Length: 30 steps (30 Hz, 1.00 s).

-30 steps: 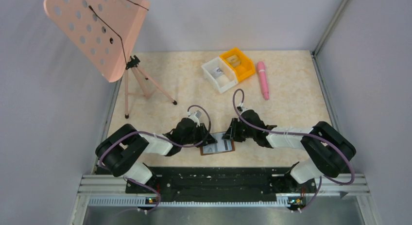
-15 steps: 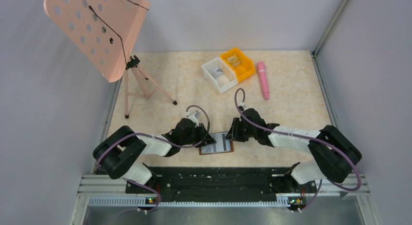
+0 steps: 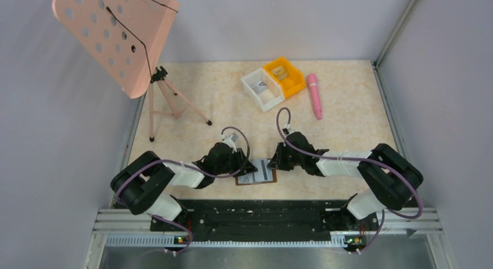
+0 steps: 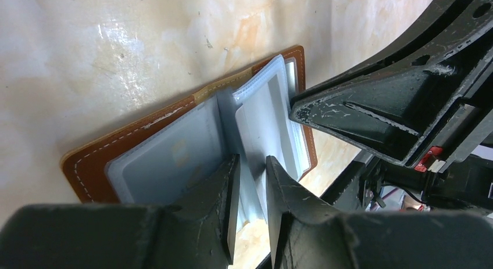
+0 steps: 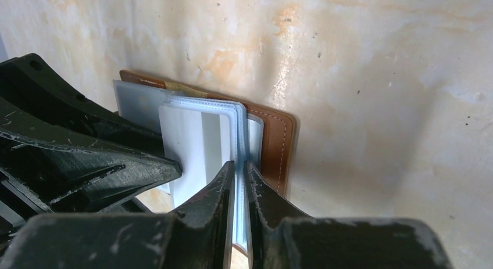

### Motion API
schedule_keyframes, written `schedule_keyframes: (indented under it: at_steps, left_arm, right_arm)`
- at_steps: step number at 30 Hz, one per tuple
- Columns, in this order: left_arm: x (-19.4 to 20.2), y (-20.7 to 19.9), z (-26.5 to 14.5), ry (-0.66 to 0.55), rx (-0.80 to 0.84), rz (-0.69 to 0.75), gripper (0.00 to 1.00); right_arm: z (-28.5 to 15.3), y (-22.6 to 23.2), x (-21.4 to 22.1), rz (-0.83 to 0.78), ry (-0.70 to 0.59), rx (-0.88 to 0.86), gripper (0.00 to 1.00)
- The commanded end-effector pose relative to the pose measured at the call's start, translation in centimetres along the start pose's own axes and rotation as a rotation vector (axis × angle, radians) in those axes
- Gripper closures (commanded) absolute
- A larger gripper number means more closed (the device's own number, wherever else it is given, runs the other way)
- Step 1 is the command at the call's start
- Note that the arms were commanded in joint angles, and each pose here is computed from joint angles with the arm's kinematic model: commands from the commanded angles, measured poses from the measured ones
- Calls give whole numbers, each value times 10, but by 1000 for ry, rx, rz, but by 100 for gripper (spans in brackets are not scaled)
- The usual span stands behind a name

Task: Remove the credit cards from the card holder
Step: Remove the credit card from the card holder.

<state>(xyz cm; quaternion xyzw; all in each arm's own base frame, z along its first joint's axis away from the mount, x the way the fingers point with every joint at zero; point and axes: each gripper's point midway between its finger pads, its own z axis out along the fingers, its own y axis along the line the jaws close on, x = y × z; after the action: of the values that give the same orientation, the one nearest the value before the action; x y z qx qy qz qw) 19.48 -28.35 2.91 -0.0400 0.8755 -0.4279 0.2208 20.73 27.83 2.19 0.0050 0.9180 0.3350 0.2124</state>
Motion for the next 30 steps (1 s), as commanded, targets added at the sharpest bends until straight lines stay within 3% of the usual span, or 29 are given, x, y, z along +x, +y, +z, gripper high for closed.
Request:
schedule_keyframes:
  at_steps: [1,6,10,16,19,24,29,30]
  left_arm:
    - [1,-3,-4,-10,27,5,72]
    - [-4,-17,-4,-16,73,-9,89]
    - [1,-4,-7,-6,23,-22,100]
    - [-2,6,-12,6,-4,-12,100]
    - [-3,9,-13,11,-17,-13,86]
    - [-6,5,-15,1,3,-10,100]
    - [-8,5,-18,0,0,-4,98]
    - [-8,5,-18,1,-7,-4,90]
  right_arm:
    - [3,-30,37,8,97,93,91]
    - [2,-35,38,13,92,113,97]
    - [0,-46,37,17,81,166,100]
    - [0,-57,37,22,79,208,100]
    - [0,-57,35,18,76,207,100]
    - [0,-56,34,15,73,204,100]
    - [0,-57,33,18,69,205,100]
    - [-1,-57,32,17,68,203,100]
